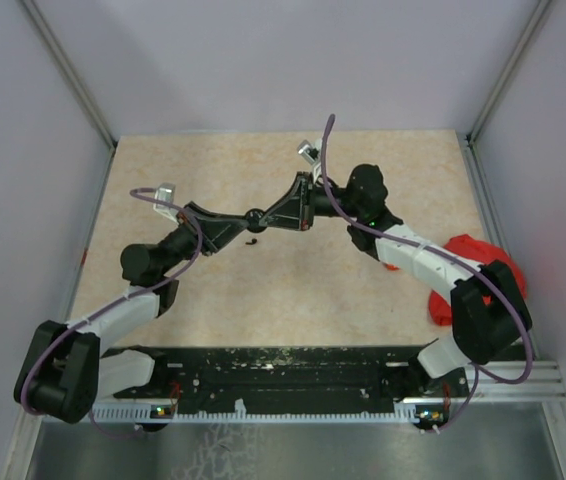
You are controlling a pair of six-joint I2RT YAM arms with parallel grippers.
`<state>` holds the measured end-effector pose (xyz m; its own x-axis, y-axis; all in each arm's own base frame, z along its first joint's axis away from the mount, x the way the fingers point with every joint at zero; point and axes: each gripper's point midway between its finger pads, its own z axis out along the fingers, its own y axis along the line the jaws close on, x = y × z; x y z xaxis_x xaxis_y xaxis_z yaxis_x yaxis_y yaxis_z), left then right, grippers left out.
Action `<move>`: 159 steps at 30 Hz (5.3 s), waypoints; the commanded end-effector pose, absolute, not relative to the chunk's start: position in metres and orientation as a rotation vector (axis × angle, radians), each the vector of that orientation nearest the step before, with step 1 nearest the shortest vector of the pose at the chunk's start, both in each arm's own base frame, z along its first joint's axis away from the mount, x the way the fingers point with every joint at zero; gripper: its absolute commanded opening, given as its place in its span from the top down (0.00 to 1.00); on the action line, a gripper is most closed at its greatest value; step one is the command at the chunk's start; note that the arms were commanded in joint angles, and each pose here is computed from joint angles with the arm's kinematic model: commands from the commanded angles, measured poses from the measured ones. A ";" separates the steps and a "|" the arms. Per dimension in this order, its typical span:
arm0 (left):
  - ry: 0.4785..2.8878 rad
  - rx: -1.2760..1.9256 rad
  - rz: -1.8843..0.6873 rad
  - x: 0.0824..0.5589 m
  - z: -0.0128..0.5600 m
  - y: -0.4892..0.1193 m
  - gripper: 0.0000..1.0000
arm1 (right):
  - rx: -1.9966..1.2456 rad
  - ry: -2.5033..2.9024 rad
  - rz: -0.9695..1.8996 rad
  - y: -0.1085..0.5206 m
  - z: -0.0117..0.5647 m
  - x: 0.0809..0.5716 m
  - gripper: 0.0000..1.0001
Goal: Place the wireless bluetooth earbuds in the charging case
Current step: Pick up the charging case at the center of the board, then open the charging case, then pick up the earbud from the center of the board.
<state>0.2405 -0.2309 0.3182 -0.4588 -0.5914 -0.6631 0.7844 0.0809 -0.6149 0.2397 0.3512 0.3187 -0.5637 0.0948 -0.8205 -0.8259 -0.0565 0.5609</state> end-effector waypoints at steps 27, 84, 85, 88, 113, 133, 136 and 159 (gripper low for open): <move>1.403 1.094 -1.364 0.201 0.280 -0.249 0.53 | -1.333 1.614 1.477 0.341 0.303 0.213 1.00; 1.412 1.200 -1.084 0.202 0.235 -0.238 0.99 | -1.287 1.684 1.285 0.345 0.297 0.233 0.50; 1.446 1.178 -1.053 0.208 0.232 -0.236 0.99 | -1.269 1.685 1.280 0.344 0.298 0.235 0.48; 1.547 1.094 -0.938 0.230 0.221 -0.228 0.99 | -1.148 1.737 1.225 0.334 0.295 0.257 0.42; 1.753 0.590 -0.272 0.310 0.213 -0.137 0.99 | -0.670 2.337 0.384 0.283 0.090 0.419 0.55; 1.757 0.597 -0.259 0.310 0.209 -0.136 1.00 | -0.733 2.482 0.198 0.281 0.039 0.422 0.66; 1.760 0.597 -0.258 0.311 0.208 -0.136 0.99 | -0.744 2.490 0.164 0.279 0.036 0.421 0.66; 1.651 0.628 -0.424 0.300 0.224 -0.161 0.99 | -0.706 2.331 0.409 0.294 0.119 0.394 0.83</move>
<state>0.3043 -0.1477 0.2019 -0.1756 0.2410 -0.9545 0.5734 0.8132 0.0998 0.3923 0.2709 0.0385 -0.7273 -0.4669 -0.5030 -0.5531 0.8327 0.0268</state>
